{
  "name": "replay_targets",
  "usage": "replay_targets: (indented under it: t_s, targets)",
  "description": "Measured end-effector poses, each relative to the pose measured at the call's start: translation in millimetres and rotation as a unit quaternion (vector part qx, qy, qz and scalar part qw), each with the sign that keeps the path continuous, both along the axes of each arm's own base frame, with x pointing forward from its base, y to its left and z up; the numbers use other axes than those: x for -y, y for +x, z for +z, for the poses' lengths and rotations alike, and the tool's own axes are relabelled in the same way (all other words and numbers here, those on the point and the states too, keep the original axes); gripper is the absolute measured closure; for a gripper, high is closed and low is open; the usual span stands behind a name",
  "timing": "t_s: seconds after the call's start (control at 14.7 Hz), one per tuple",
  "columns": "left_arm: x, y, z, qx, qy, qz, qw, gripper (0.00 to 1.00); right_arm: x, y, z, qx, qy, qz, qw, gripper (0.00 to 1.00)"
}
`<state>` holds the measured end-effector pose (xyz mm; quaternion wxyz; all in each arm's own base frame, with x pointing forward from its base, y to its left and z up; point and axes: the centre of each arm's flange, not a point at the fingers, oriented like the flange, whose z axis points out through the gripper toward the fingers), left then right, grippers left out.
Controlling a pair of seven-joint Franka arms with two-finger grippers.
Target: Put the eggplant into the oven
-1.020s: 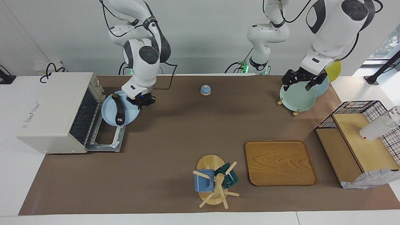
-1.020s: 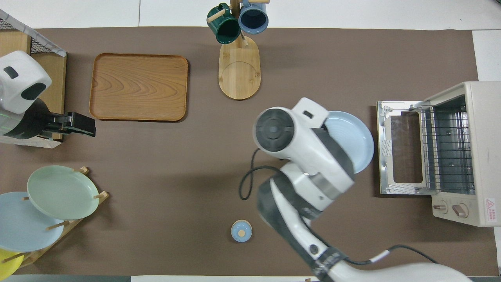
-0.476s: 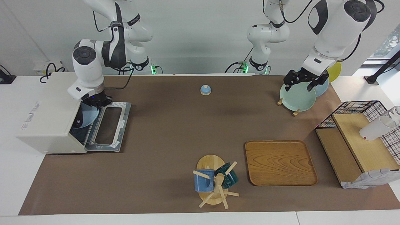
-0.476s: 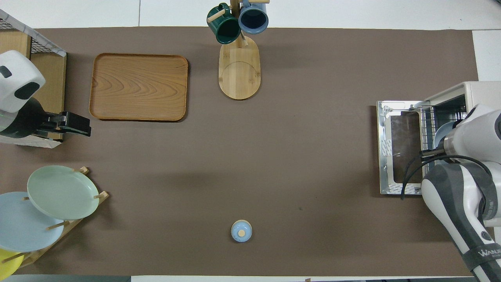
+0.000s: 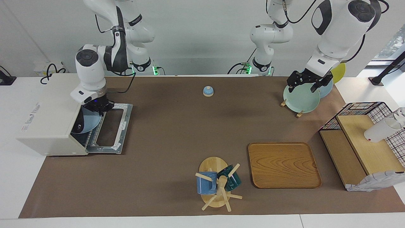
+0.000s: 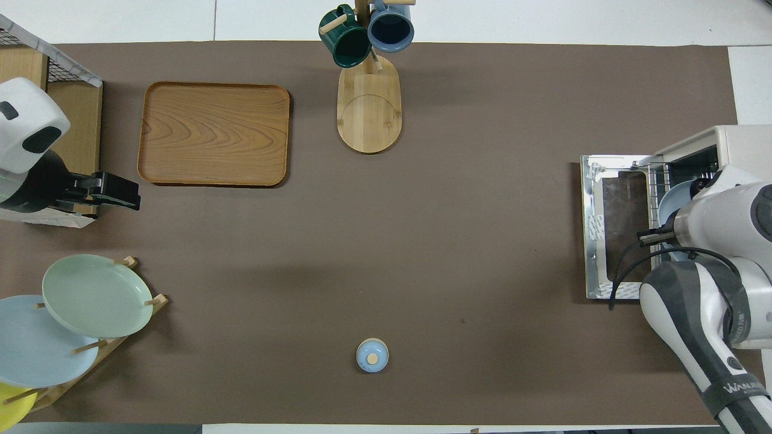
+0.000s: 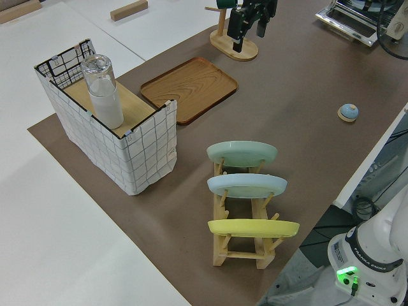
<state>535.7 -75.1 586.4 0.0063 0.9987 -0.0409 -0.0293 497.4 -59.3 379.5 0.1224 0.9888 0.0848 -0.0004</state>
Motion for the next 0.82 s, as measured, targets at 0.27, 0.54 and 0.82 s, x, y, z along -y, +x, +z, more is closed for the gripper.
replay_targets:
  t_s: [0.27, 0.54, 0.82]
  targets:
    - [-5.7, 0.8, 0.0, 0.000, 0.000, 0.005, 1.000, 0.00, -2.1, 2.6, -5.6, 0.002, 0.003, 0.002, 1.000, 0.82]
    - [-6.1, 0.8, 0.0, 0.000, 0.000, 0.006, 1.000, 0.00, -29.2, 14.1, 6.9, -0.002, 0.031, -0.005, 1.000, 0.53]
    - [-6.7, 0.9, 0.0, 0.000, 0.000, 0.006, 1.000, 0.00, -69.7, 27.6, 9.0, 0.006, 0.053, -0.031, 0.998, 0.93]
